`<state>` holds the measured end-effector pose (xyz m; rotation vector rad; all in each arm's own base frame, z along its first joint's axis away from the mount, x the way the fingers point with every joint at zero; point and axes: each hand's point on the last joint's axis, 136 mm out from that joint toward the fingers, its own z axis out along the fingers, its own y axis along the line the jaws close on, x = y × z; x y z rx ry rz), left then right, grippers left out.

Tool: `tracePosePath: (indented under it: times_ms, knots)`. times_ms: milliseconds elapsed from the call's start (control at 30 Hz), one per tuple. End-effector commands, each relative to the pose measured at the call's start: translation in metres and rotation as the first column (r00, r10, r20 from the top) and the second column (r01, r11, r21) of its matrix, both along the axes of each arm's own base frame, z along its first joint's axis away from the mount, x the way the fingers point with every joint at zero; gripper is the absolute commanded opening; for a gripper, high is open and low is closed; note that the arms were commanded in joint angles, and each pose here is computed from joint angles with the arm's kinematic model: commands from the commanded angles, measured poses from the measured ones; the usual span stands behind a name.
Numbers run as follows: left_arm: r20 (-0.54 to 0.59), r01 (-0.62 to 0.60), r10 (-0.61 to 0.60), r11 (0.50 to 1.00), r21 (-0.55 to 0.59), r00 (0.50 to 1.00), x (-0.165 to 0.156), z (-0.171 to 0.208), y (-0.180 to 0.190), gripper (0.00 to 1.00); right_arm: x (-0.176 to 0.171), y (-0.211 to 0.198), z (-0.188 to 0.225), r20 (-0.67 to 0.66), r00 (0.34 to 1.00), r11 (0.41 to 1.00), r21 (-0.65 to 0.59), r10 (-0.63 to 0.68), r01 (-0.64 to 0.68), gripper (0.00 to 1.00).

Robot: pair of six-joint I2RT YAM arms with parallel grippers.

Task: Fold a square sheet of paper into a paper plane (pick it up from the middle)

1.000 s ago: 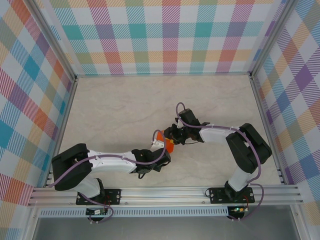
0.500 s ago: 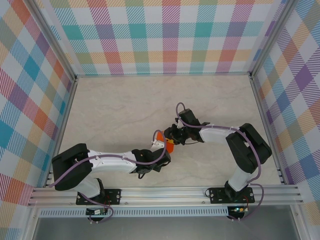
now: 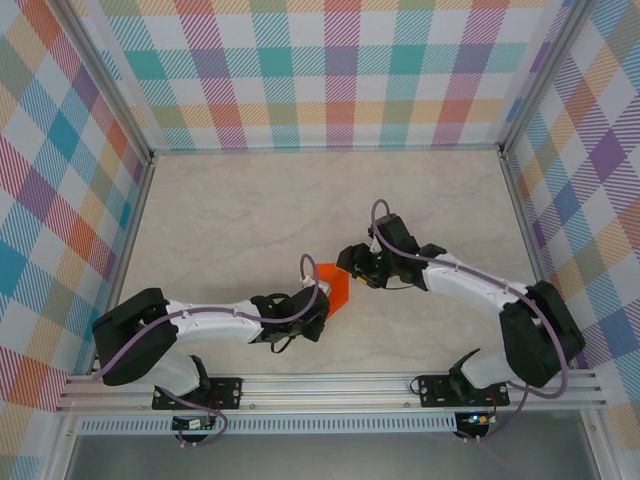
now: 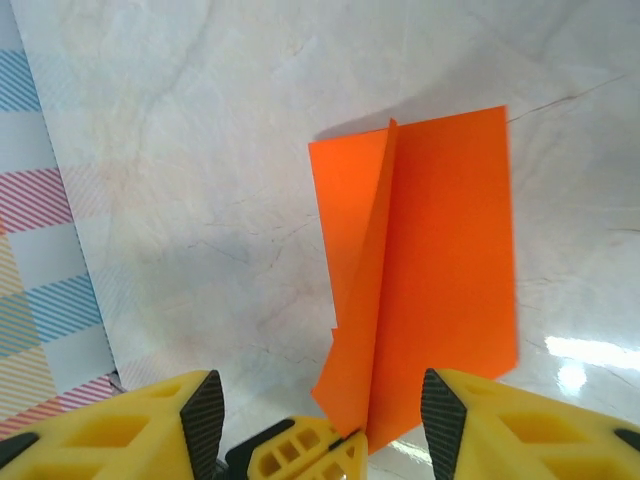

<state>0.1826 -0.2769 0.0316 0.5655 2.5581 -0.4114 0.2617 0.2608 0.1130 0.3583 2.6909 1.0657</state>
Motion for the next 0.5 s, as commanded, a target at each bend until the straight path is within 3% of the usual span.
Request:
tracePosePath:
  times_ms: [0,467]
  knots:
    - [-0.047,0.069,-0.076,0.988,-0.137,0.996,-0.007,0.008,-0.017,0.09,-0.013,-0.027,-0.014,-0.008,0.999,0.995,-0.098,-0.032,0.031,0.57]
    - [-0.191,-0.02,-0.053,0.932,-0.363,0.98,0.004,0.008,-0.007,0.09,-0.027,0.012,-0.018,0.003,0.997,0.995,0.067,0.076,-0.076,0.22]
